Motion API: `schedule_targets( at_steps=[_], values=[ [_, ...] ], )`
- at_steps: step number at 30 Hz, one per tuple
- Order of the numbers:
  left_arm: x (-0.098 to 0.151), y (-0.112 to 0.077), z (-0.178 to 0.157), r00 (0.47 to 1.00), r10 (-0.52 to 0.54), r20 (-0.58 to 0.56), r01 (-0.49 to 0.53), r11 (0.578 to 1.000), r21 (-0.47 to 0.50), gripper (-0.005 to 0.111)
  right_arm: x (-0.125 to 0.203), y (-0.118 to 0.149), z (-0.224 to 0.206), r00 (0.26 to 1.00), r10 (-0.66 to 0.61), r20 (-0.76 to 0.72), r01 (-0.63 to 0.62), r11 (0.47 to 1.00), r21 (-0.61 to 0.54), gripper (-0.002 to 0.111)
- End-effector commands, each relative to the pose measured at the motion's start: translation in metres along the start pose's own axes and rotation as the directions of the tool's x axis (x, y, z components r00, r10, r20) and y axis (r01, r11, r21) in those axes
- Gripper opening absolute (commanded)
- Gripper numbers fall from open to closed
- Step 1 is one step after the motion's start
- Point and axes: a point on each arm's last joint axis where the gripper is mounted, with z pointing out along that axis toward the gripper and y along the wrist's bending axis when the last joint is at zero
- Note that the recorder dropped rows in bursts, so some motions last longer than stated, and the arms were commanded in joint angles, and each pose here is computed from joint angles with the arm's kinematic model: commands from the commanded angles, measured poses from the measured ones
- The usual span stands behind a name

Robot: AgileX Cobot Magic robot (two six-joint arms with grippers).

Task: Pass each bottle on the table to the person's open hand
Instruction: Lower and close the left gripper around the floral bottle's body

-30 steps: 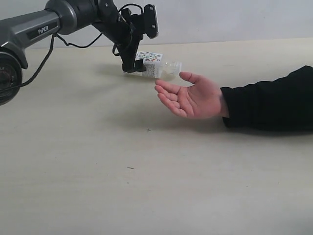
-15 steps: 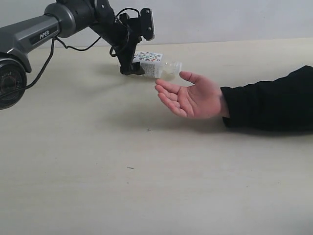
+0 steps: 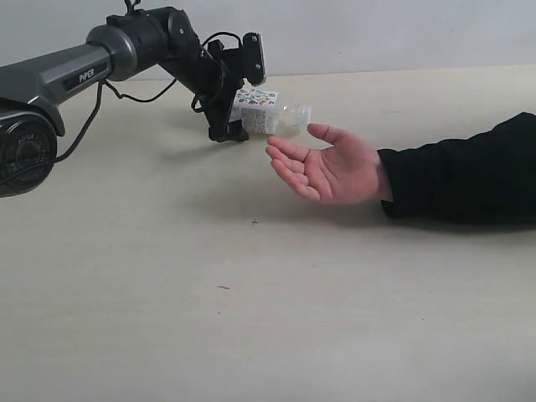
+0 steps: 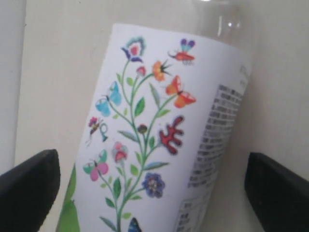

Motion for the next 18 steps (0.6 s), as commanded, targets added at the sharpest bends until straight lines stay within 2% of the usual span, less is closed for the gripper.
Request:
schedule_targets(
  at_steps=[1,6,9,18],
  values=[
    [-0.0017,0.0049,-0.0041,1.0,-0.009,0.014,0.01,1.0,-0.026,0.105,0.0008,0.0001,0.0001,1.0,-0.001,0.006,0.001,1.0,-0.004,0.0],
    [-0.0018,0.0055,-0.0041,1.0,-0.011,0.015,0.011,0.999,-0.032,0.1,0.0008,0.0001,0.0001,1.0,-0.001,0.006,0.001,1.0,-0.004,0.0],
    [-0.0017,0.0049,-0.0041,1.0,-0.011,0.014,0.011,1.0,-0.026,0.083,0.0008,0.0001,0.0001,1.0,-0.001,0.006,0.001,1.0,-0.004,0.0],
    [-0.0015,0.004,-0.0041,1.0,-0.011,0.011,0.011,1.0,-0.016,0.0,0.0008,0.0001,0.0001,1.0,-0.001,0.006,0.001,1.0,-0.004,0.0]
  ],
)
